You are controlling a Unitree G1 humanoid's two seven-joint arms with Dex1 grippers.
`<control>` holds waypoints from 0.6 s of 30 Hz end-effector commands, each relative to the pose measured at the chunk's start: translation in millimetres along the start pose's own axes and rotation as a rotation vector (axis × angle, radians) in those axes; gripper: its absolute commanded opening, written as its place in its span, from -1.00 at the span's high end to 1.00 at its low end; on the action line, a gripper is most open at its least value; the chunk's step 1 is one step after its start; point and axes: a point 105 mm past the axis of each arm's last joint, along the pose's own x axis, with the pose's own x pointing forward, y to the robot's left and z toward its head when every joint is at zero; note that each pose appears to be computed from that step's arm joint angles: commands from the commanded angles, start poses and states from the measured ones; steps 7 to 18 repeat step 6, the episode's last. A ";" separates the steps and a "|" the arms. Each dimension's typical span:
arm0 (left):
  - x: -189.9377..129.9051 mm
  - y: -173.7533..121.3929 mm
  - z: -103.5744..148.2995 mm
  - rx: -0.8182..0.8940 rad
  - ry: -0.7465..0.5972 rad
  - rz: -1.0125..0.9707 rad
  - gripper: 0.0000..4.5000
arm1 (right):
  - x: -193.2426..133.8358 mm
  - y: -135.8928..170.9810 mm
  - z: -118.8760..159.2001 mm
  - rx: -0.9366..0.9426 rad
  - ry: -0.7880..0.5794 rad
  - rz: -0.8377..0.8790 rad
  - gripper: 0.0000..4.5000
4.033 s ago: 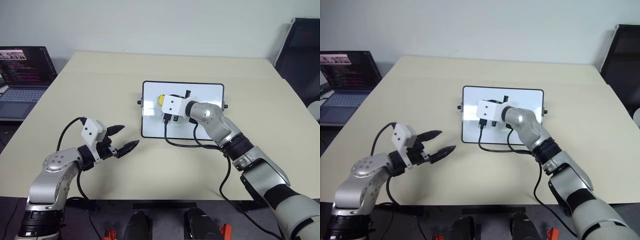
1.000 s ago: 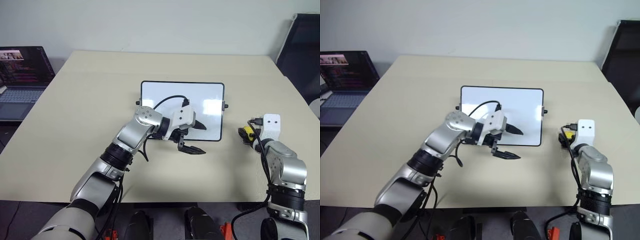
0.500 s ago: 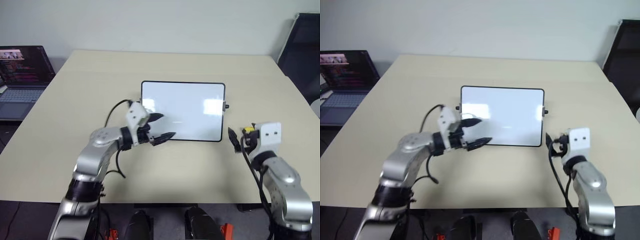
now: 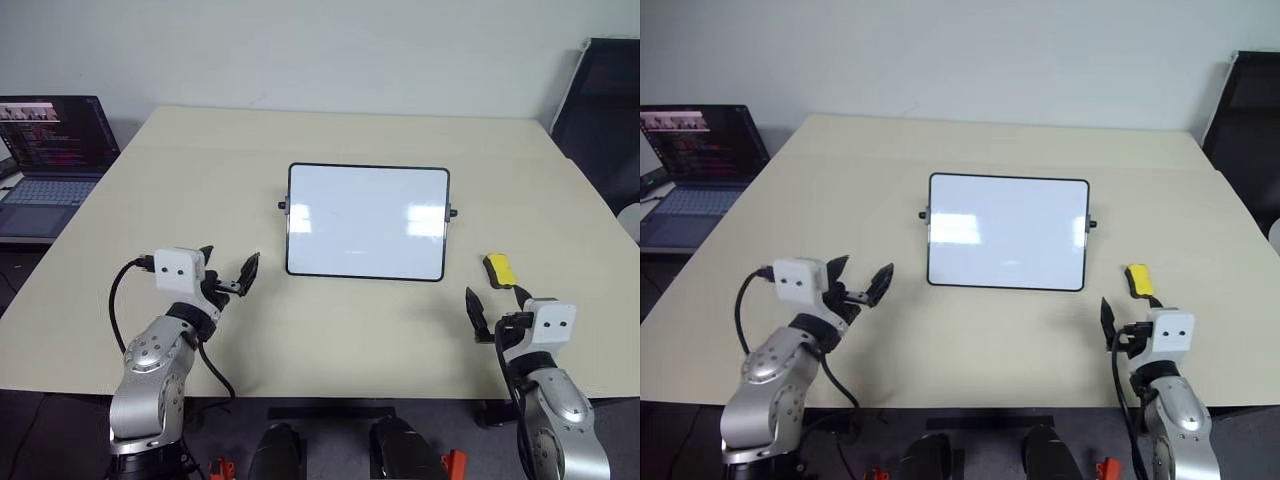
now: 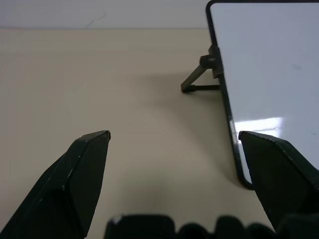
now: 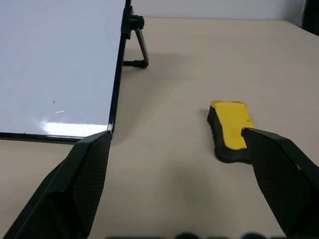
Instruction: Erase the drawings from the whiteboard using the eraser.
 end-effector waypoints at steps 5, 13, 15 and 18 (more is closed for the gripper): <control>-0.7 -13.1 -1.0 0.030 -0.025 -0.027 -1.00 | -13.5 -6.0 22.7 -0.016 -0.026 0.020 -0.99; 2.4 -18.2 -1.6 0.024 -0.029 -0.042 -1.00 | -13.4 -5.2 22.0 -0.012 -0.014 0.032 -0.99; 2.4 -18.2 -1.6 0.024 -0.029 -0.042 -1.00 | -13.4 -5.2 22.0 -0.012 -0.014 0.032 -0.99; 2.4 -18.2 -1.6 0.024 -0.029 -0.042 -1.00 | -13.4 -5.2 22.0 -0.012 -0.014 0.032 -0.99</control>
